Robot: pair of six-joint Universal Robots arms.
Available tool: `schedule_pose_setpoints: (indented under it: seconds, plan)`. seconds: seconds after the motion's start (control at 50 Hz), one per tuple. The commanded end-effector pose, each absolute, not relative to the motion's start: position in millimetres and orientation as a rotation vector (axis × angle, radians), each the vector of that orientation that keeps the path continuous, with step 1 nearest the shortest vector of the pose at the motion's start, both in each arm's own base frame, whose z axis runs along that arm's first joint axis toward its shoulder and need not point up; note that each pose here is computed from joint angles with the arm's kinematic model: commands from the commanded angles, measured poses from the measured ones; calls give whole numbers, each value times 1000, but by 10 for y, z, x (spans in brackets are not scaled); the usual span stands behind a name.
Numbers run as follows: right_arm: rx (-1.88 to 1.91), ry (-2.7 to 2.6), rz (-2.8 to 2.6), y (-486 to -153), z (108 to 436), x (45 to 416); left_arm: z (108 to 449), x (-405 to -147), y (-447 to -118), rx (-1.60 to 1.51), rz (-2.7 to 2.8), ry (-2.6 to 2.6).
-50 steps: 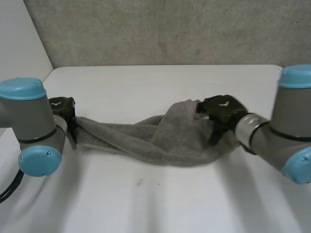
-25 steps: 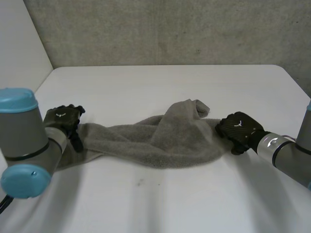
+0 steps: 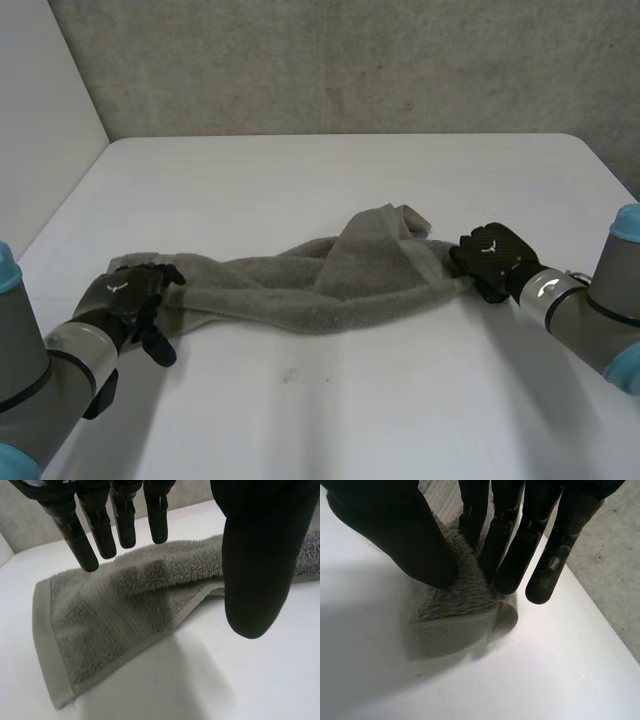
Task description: Fold the towel.
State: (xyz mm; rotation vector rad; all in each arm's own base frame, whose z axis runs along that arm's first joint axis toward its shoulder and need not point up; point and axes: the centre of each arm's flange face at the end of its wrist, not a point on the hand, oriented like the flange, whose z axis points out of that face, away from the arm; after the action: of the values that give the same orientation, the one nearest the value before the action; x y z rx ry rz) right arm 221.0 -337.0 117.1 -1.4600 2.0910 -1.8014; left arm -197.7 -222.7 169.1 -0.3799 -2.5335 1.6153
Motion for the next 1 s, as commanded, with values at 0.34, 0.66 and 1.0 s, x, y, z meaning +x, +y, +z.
schedule_pose_setpoints:
  seconds: [0.34,0.66,1.0]
  plan:
    - [-1030,2153,-1883,-3099,2418,2082,1136,-1812,-2805,-337,1515,-2662]
    - [-1034,2189,-1824,-2989,2376,2064,1127,-1790,-3139,-362,1597,-2645]
    - [-1040,2197,-1799,-2980,2320,2079,1160,-1817,-3296,-363,1644,-2616]
